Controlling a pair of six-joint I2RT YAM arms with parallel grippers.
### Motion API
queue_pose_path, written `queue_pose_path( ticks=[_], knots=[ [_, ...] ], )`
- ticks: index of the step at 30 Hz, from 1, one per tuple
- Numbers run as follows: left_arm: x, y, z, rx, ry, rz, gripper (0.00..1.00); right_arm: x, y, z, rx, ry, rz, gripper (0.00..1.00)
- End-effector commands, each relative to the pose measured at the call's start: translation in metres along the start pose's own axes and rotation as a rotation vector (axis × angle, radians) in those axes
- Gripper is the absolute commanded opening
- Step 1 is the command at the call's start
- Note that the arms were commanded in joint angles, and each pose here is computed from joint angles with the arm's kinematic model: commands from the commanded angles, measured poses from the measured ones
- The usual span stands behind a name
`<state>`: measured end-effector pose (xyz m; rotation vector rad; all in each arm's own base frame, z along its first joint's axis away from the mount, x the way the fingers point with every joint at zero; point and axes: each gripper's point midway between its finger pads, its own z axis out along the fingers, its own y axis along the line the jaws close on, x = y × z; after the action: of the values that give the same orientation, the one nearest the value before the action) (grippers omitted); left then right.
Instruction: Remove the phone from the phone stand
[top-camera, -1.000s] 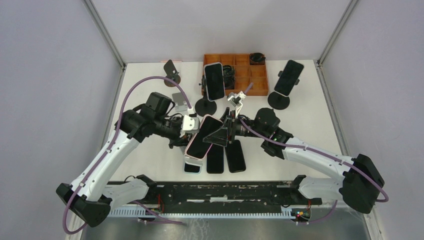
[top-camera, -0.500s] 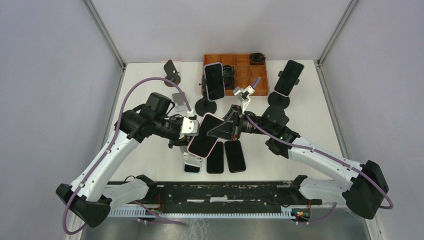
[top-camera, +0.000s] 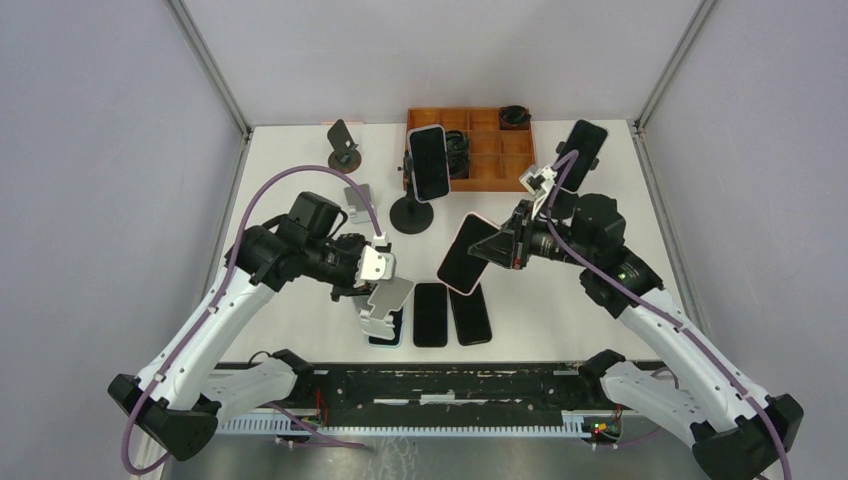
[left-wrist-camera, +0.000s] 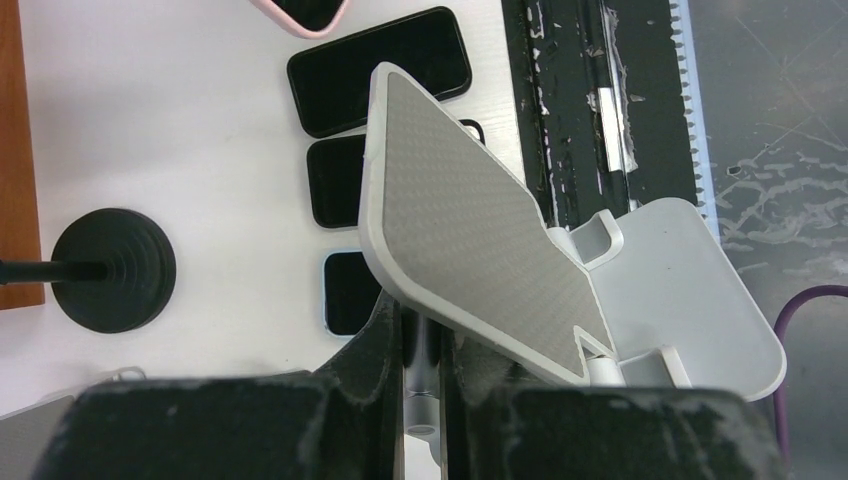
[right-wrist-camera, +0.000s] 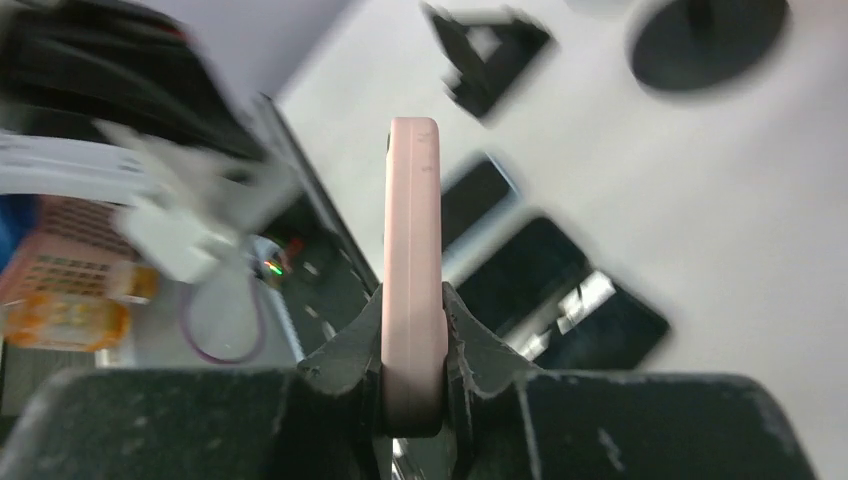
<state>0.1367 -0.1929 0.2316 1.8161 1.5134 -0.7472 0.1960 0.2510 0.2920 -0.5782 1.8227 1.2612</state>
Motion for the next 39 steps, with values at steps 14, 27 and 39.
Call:
queue_pose_path(
  ticks=[14,27,39],
  knots=[
    [-0.012,-0.004,-0.007,-0.009,-0.038,0.085,0.02,0.183,-0.138,-0.05,0.519,0.571,0.16,0.0],
    [-0.012,-0.003,-0.009,-0.013,-0.032,0.095,0.02,0.192,-0.207,-0.044,0.777,0.598,0.183,0.37],
    [-0.011,-0.003,-0.008,-0.008,-0.029,0.096,0.02,0.195,-0.226,-0.047,0.86,0.551,0.171,0.65]
  ],
)
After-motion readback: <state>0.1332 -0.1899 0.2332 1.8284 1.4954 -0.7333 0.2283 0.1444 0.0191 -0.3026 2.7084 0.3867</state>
